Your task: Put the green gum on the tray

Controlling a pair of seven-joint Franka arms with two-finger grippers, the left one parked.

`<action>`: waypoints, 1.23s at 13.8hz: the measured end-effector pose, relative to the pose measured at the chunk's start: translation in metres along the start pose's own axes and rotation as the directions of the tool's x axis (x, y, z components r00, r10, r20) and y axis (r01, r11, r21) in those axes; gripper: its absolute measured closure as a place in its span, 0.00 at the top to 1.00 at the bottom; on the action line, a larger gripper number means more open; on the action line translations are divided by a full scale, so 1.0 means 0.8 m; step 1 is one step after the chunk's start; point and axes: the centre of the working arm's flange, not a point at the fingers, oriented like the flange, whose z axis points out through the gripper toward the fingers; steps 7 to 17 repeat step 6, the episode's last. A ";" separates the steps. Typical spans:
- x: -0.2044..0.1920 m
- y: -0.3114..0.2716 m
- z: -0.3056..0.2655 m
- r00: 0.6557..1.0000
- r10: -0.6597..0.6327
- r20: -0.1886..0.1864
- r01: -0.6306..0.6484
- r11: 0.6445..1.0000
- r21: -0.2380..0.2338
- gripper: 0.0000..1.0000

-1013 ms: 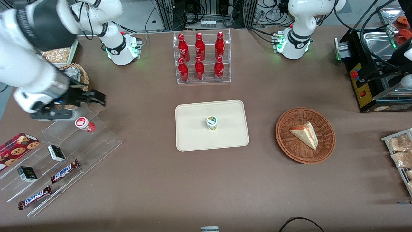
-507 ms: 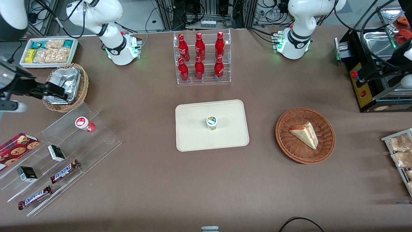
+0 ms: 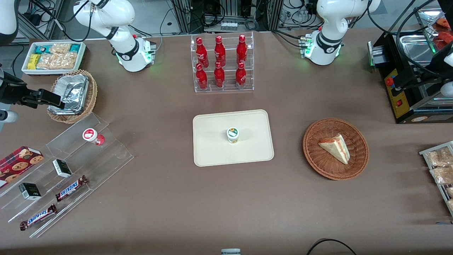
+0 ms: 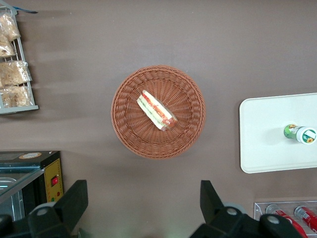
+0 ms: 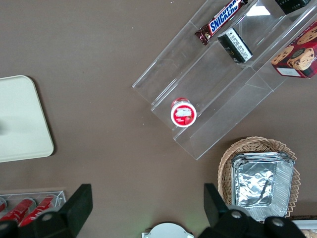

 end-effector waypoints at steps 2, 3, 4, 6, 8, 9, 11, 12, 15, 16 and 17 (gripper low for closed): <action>0.002 0.005 -0.001 1.000 0.003 -0.003 -0.003 1.000 0.001 1.00; 0.004 0.010 -0.001 1.000 0.004 -0.003 -0.004 1.000 0.001 1.00; 0.007 0.013 -0.001 1.000 0.005 -0.003 -0.005 1.000 0.002 1.00; 0.011 0.015 0.002 1.000 0.005 0.001 -0.005 1.000 0.001 1.00; 0.011 0.015 0.002 1.000 0.005 0.001 -0.005 1.000 0.001 1.00; 0.011 0.015 0.002 1.000 0.005 0.001 -0.005 1.000 0.001 1.00; 0.011 0.015 0.002 1.000 0.005 0.001 -0.005 1.000 0.001 1.00; 0.011 0.015 0.002 1.000 0.005 0.001 -0.005 1.000 0.001 1.00; 0.011 0.015 0.002 1.000 0.005 0.001 -0.005 1.000 0.001 1.00; 0.011 0.015 0.002 1.000 0.005 0.001 -0.005 1.000 0.001 1.00; 0.011 0.015 0.002 1.000 0.005 0.001 -0.005 1.000 0.001 1.00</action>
